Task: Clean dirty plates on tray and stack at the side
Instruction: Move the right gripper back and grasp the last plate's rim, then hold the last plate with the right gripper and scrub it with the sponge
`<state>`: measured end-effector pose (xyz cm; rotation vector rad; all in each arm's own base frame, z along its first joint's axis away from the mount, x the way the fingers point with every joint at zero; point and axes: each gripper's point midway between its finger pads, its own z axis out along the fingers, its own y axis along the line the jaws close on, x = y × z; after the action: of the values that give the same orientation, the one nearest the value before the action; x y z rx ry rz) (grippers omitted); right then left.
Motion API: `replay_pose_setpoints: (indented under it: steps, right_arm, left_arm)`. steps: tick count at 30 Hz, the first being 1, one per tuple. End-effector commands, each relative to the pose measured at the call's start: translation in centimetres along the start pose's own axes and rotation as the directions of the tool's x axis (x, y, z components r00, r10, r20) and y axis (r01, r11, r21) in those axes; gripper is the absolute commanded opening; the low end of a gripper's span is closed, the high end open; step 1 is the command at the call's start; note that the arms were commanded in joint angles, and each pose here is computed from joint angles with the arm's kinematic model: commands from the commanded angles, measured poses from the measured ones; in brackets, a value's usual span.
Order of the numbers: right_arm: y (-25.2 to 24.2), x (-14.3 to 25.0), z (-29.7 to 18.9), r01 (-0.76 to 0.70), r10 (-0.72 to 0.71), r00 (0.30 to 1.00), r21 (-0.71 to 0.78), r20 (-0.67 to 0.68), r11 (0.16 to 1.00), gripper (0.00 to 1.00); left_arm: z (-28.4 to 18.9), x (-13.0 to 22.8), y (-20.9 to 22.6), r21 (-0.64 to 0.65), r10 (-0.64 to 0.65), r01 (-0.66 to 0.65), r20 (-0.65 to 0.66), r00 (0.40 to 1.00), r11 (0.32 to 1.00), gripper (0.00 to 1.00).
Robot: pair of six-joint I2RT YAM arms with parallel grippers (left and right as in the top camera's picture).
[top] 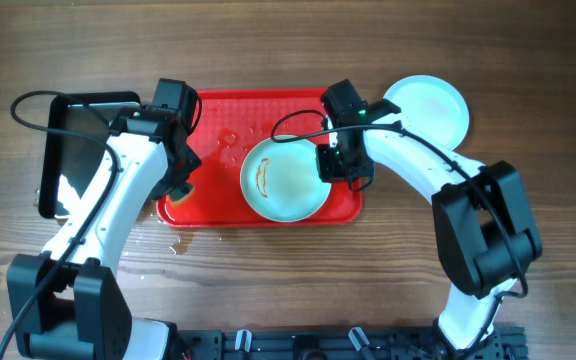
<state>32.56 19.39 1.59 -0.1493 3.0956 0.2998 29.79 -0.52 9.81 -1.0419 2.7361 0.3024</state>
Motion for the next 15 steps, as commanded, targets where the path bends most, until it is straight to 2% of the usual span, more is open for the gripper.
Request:
replay_pose_setpoints:
  steps: [1,3,6,8,10,15]
  right_arm:
    - [-0.7,0.0,1.6,-0.122,0.122,0.992,0.045,-0.008,0.992,0.12]
    - [-0.2,0.4,2.2,-0.124,0.124,0.991,0.012,-0.039,0.992,0.17]
    - [0.5,0.3,2.8,-0.125,0.123,0.991,-0.03,-0.054,0.992,0.17]
    - [0.8,0.1,3.1,-0.122,0.12,0.992,-0.039,-0.045,0.992,0.13]
    - [1.8,-0.3,3.5,-0.106,0.104,0.994,-0.074,-0.035,0.992,0.04]
    - [4.7,-1.1,4.4,-0.045,0.048,0.999,-0.138,0.016,0.989,0.04]
  left_arm:
    - [-0.2,0.1,0.2,0.006,0.008,-0.008,-0.002,1.0,1.0,0.04]
    - [-0.2,0.1,0.2,0.006,0.008,-0.008,-0.002,1.0,1.0,0.04]
    - [-0.2,0.1,0.2,0.006,0.008,-0.008,-0.002,1.0,1.0,0.04]
    - [-0.2,0.1,0.2,0.01,0.031,-0.031,-0.003,1.0,0.999,0.04]
    - [-0.2,0.1,-0.2,0.029,0.064,-0.064,-0.006,0.998,0.998,0.04]
    - [-0.5,0.9,-2.9,0.173,0.177,-0.167,-0.043,0.983,0.971,0.04]
